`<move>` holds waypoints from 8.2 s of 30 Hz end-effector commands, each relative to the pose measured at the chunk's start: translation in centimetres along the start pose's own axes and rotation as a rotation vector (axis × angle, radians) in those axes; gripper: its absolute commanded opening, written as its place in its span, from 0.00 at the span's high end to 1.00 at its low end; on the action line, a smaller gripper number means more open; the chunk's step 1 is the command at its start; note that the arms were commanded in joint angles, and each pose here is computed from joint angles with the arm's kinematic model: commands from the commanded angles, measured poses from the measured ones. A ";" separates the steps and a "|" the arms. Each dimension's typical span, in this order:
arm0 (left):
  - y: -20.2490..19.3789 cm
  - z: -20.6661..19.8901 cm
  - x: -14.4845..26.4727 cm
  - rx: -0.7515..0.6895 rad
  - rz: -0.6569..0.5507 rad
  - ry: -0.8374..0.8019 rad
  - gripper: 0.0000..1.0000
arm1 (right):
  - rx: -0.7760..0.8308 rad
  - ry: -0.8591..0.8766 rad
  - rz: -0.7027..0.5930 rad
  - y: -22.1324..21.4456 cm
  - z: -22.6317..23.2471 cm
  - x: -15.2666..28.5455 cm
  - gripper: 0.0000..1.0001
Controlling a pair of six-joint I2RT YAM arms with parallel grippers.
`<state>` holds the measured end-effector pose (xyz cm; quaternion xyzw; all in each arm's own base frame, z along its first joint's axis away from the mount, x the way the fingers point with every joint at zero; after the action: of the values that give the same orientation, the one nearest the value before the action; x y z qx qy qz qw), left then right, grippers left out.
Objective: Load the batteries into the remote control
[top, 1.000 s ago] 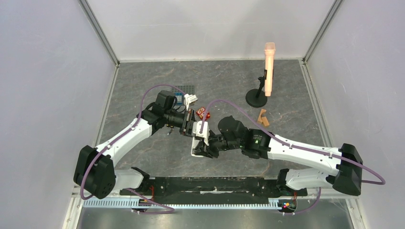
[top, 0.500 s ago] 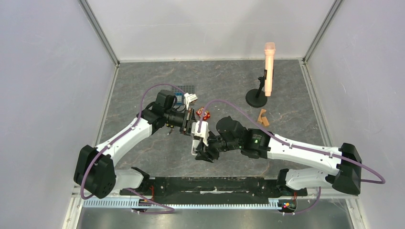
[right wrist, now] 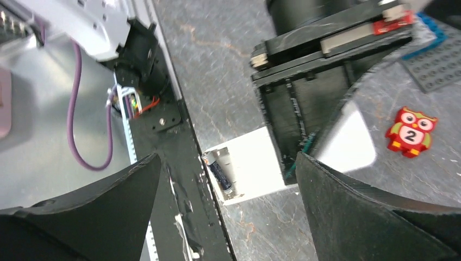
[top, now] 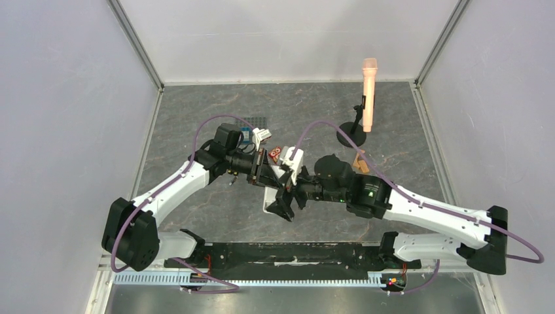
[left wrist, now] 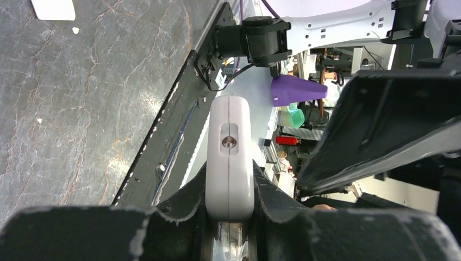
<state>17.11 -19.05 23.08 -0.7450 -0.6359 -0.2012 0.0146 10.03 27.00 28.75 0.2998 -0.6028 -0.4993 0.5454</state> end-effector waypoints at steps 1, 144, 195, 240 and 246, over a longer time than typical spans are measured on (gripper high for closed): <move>0.5 -1.2 0.2 -0.039 -0.002 -0.028 0.98 | -0.179 -0.162 -0.138 2.2 -0.4 1.8 0.02; 1.1 -2.0 0.4 -0.049 -0.088 -0.023 0.98 | -0.893 -0.048 -0.282 -2.4 1.0 -1.0 0.42; 1.2 -6.1 1.7 -0.111 -0.086 -0.169 0.98 | -0.904 0.150 -0.265 -3.6 1.5 -2.0 0.66; 0.8 -5.2 1.5 -0.102 -0.092 -0.156 0.98 | -0.959 0.179 -0.400 -3.2 1.1 0.0 0.32; 0.9 -5.4 1.6 -0.131 -0.122 -0.139 0.98 | -0.939 0.121 -0.404 -3.2 0.8 0.6 0.18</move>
<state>16.84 -19.33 27.63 -0.7271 -0.6604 -0.1756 -0.0656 8.21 26.16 24.91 0.1429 -0.1997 -0.7814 0.5736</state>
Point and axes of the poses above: each gripper's point midway between its finger pads, its own x axis back along the fingers, its own z axis along the line the jaws close on, y = z × x, the point moved 9 cm from there along x, back along the fingers, and after that the axes turned 4 degrees about x, right-handed, at the moved point
